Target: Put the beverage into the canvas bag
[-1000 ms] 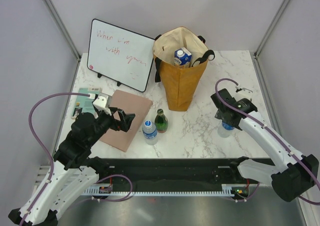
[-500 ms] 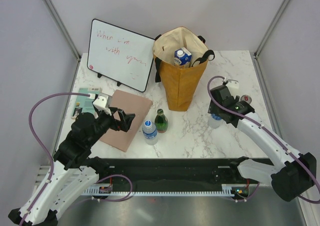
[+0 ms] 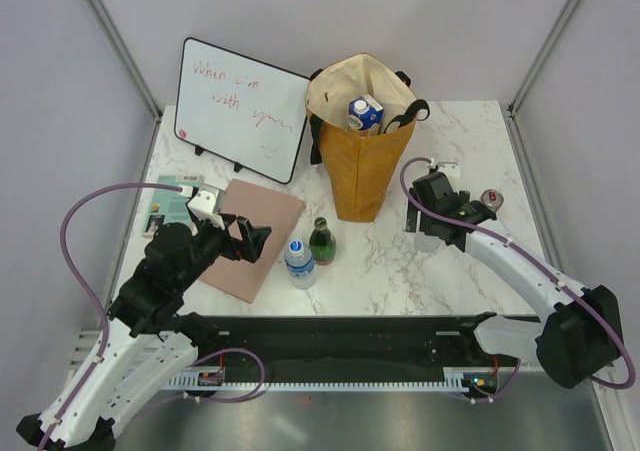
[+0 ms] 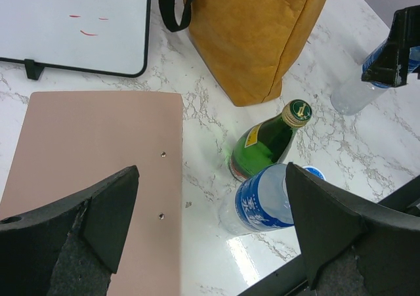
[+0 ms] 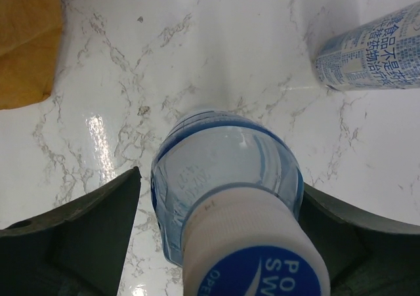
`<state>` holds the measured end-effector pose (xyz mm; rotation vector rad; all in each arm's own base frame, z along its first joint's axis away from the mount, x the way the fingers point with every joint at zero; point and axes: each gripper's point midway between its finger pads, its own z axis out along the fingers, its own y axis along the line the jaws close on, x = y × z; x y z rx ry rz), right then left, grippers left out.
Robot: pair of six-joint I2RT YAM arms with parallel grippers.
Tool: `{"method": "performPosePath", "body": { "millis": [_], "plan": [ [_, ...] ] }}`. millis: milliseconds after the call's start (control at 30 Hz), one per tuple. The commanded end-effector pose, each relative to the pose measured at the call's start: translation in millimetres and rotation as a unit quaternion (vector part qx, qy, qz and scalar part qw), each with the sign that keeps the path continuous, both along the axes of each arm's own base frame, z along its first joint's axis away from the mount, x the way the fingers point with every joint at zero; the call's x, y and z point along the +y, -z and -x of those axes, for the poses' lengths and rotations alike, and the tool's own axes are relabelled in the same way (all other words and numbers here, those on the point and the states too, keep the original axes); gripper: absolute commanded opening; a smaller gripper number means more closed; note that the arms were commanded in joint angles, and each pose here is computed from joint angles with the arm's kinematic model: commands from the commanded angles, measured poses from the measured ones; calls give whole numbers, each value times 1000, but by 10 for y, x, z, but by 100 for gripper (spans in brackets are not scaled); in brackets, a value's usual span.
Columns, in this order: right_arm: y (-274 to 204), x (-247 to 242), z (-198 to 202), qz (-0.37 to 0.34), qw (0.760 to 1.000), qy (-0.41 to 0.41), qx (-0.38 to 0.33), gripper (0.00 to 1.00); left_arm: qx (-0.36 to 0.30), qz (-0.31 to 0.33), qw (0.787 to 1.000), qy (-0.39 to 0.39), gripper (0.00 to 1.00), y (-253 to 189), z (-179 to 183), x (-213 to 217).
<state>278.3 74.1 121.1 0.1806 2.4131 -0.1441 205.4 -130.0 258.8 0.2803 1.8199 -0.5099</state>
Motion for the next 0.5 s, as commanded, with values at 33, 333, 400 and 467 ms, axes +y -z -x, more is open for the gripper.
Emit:
{"method": "performPosePath", "body": {
  "millis": [33,333,400,467],
  "plan": [
    [1,65,-129,-3,1000,-24,-20,87,-19,2,1000,4,100,-81,-33,-24],
    [-84,-15,-272,24,998,-18,-55,87,-18,2,1000,4,100,-77,-38,-27],
    [-96,-39,-298,29,998,-14,-60,90,-16,1,1000,3,100,-70,-39,-28],
    [-109,-34,-321,29,997,-17,-63,90,-16,1,1000,3,100,-67,-42,-26]
  ]
}}
